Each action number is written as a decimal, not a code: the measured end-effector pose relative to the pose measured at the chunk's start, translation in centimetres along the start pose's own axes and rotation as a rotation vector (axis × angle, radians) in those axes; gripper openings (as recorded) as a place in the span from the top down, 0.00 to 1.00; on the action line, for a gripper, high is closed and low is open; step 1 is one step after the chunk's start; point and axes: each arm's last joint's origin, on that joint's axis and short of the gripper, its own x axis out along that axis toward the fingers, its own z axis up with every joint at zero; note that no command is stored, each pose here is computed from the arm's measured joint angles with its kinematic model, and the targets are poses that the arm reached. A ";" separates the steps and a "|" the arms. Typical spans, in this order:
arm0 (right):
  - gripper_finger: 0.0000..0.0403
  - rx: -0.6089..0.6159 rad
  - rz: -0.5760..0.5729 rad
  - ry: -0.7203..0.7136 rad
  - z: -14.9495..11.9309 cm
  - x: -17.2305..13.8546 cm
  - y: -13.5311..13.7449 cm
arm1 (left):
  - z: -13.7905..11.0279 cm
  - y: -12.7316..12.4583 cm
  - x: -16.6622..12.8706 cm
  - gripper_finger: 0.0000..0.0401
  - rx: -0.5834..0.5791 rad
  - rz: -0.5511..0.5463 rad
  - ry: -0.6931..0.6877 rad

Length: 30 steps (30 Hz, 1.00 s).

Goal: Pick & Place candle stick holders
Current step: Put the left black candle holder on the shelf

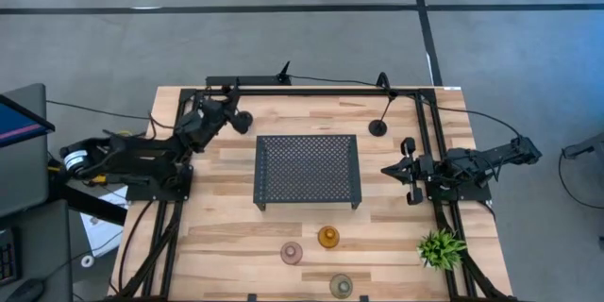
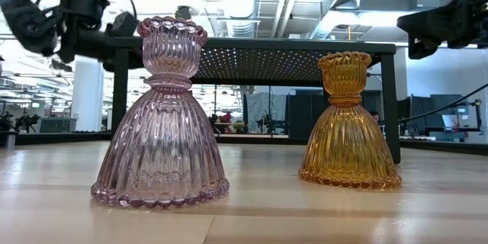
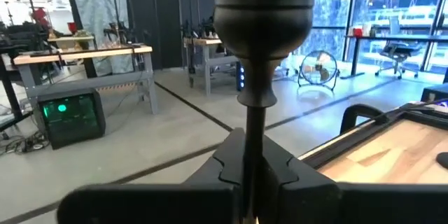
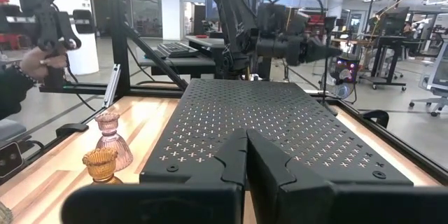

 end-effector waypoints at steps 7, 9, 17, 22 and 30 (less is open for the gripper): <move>1.00 0.000 0.000 0.001 0.0 0.0 0.0 | 5.6 -0.7 2.5 0.98 0.077 -0.017 0.099; 1.00 0.000 0.000 0.000 0.0 0.0 0.0 | 7.8 -0.9 3.2 0.98 0.089 -0.037 0.094; 1.00 -0.001 0.000 0.001 0.0 0.0 0.0 | 13.1 -3.2 3.6 0.98 -0.015 -0.387 0.000; 1.00 0.000 0.000 0.001 0.0 0.0 0.0 | 13.2 -5.1 2.6 0.98 -0.065 -0.506 0.011; 1.00 0.000 0.000 0.000 0.0 0.0 0.0 | 13.5 -7.8 0.7 0.98 -0.109 -0.671 0.012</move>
